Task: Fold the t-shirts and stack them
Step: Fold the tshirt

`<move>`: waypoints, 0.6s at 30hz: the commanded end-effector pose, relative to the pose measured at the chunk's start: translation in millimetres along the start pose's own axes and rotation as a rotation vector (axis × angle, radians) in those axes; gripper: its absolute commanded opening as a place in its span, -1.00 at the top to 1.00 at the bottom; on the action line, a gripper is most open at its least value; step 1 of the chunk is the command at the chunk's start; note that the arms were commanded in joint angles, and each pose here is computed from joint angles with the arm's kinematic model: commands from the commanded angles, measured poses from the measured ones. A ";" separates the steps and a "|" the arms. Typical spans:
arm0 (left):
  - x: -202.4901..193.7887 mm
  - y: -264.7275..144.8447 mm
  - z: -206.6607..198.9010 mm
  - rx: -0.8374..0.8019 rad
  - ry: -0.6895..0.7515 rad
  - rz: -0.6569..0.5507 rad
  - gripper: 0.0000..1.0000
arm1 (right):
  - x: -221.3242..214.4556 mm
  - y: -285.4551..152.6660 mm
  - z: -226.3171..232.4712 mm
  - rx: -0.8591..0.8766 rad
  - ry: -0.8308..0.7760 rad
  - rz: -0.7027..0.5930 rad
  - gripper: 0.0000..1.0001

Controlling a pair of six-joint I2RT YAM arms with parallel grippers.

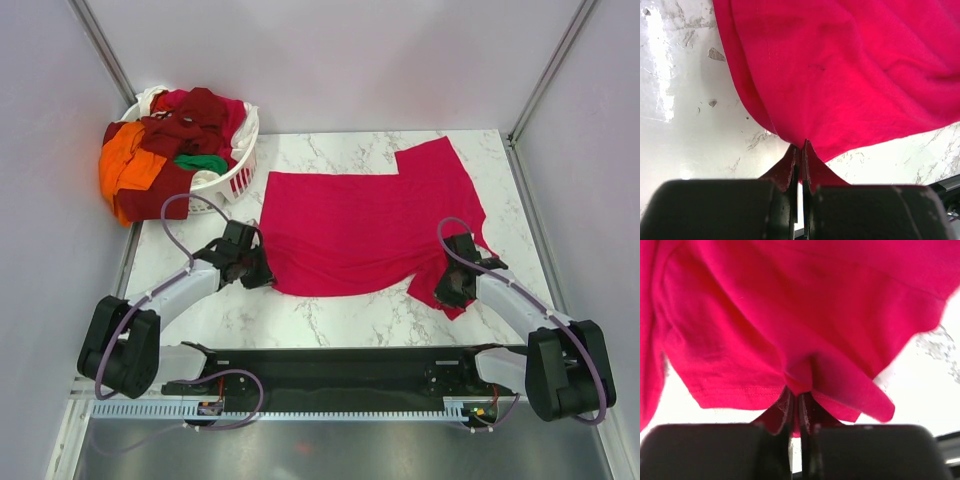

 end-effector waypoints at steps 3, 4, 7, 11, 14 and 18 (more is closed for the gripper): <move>0.8 -22.2 -11.2 -0.064 0.006 -0.026 0.95 | -14.6 1.1 -2.0 0.032 -0.028 0.084 1.00; -0.2 -26.9 -12.5 -0.074 0.006 -0.030 0.96 | -13.8 -4.1 -1.9 0.036 -0.031 0.087 1.00; -9.2 -44.8 -14.1 -0.083 -0.024 -0.018 0.95 | -19.1 -24.6 -4.1 0.063 -0.039 0.131 1.00; -21.6 -63.0 -20.6 -0.146 -0.070 -0.016 0.95 | -29.6 -58.3 -3.3 0.164 -0.007 0.191 1.00; -32.1 -70.9 -20.8 -0.165 -0.096 -0.011 0.95 | -29.9 -86.0 -14.1 0.170 -0.008 0.174 1.00; -37.8 -81.8 -24.5 -0.192 -0.119 -0.008 0.95 | -24.9 -116.1 -22.7 0.182 -0.046 0.137 1.00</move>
Point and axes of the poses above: each gripper's point midway between its finger pads, its own y axis out along the fingers, its own z axis along the line the jaws close on, x = y × z, the point moved 5 cm from there along -y, back along the fingers, and after that the axes turned 14 degrees about y, right-handed, at the moved point
